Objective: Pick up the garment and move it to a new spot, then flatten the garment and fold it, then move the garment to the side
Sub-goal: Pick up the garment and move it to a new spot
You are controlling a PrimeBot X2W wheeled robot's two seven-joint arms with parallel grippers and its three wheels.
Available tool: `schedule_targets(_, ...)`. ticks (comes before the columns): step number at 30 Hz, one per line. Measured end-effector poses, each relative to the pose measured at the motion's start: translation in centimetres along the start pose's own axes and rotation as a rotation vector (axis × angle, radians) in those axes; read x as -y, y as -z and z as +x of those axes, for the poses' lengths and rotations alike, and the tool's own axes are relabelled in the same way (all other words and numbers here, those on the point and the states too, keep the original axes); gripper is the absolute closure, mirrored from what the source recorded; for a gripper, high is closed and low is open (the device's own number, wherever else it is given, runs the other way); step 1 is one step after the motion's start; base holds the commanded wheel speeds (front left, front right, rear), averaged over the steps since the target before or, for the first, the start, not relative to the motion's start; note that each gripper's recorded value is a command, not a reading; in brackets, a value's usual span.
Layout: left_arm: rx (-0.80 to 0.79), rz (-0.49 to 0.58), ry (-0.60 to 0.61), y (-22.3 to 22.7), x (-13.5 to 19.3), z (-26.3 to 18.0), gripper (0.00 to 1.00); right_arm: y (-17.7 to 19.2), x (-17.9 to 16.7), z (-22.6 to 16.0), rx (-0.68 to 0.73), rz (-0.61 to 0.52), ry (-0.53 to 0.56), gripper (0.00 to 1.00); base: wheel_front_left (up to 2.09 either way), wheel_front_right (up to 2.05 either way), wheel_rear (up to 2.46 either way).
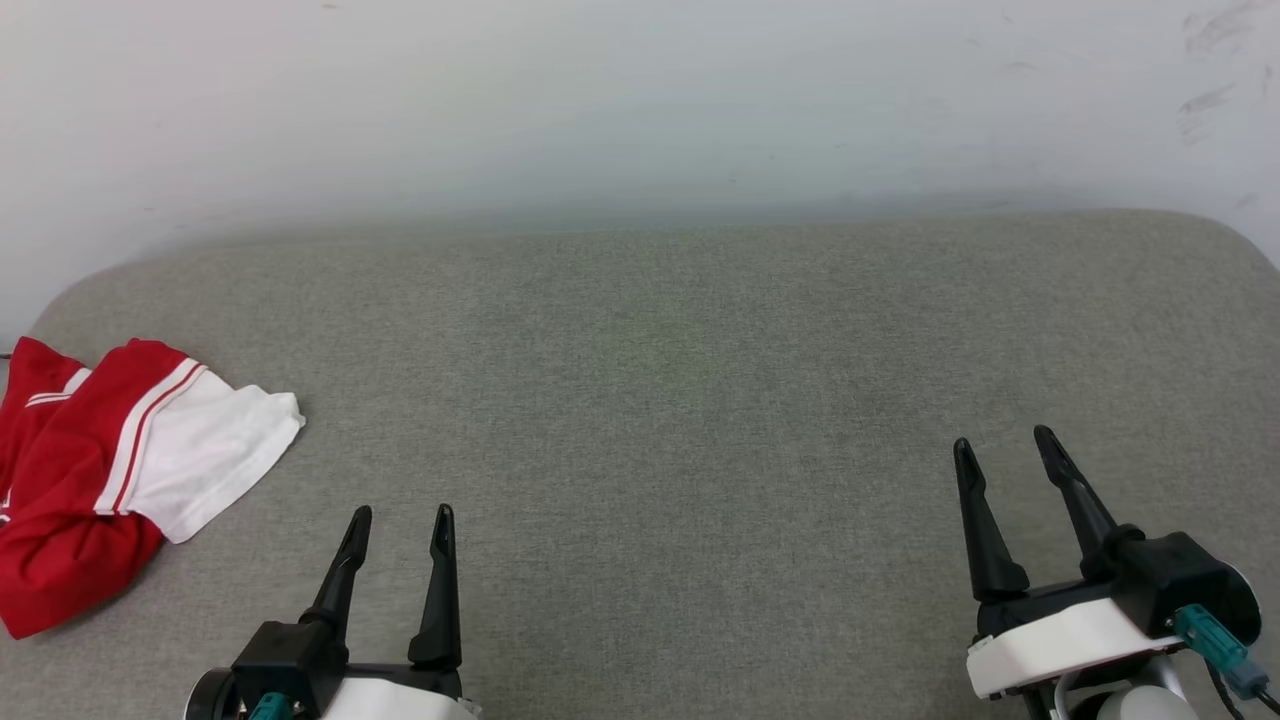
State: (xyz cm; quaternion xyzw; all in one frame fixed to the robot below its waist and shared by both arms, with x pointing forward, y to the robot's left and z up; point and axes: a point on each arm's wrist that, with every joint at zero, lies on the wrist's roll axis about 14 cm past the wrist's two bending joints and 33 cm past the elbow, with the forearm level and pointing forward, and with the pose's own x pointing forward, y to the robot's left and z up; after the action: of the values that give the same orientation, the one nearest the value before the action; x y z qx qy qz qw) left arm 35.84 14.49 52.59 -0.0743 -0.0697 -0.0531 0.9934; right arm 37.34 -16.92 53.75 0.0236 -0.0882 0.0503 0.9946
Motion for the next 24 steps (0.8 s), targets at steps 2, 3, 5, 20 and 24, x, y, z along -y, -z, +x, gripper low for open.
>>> schedule_targets(2, 0.002, -0.001, -0.01, -0.1, -0.3, -0.1, 0.0, 0.0, -0.3, 0.1, 0.0, 0.011, -0.009, 0.0, 0.0, 0.0, 0.0)
schedule_targets(3, 0.002, -0.002, -0.015, -0.1, -0.4, -0.2, 0.0, 0.1, -0.6, 0.1, -0.001, 0.012, -0.016, 0.0, 0.0, 0.0, 0.0)
schedule_targets(5, 0.003, -0.002, -0.027, -0.2, -0.8, -0.4, 0.0, 0.2, -1.1, 0.2, -0.003, 0.02, -0.031, 0.0, 0.0, 0.0, 0.0)
schedule_targets(20, 0.016, 0.035, -0.183, -1.1, -5.4, -4.2, 0.0, 1.4, -8.2, 1.1, -0.038, 0.087, -0.236, 0.0, 0.0, 0.0, 0.0)
schedule_targets(24, 0.025, 0.047, -0.235, -1.5, -6.8, -5.7, 0.0, 1.6, -10.5, 1.2, -0.045, 0.104, -0.303, 0.0, 0.0, 0.0, 0.0)
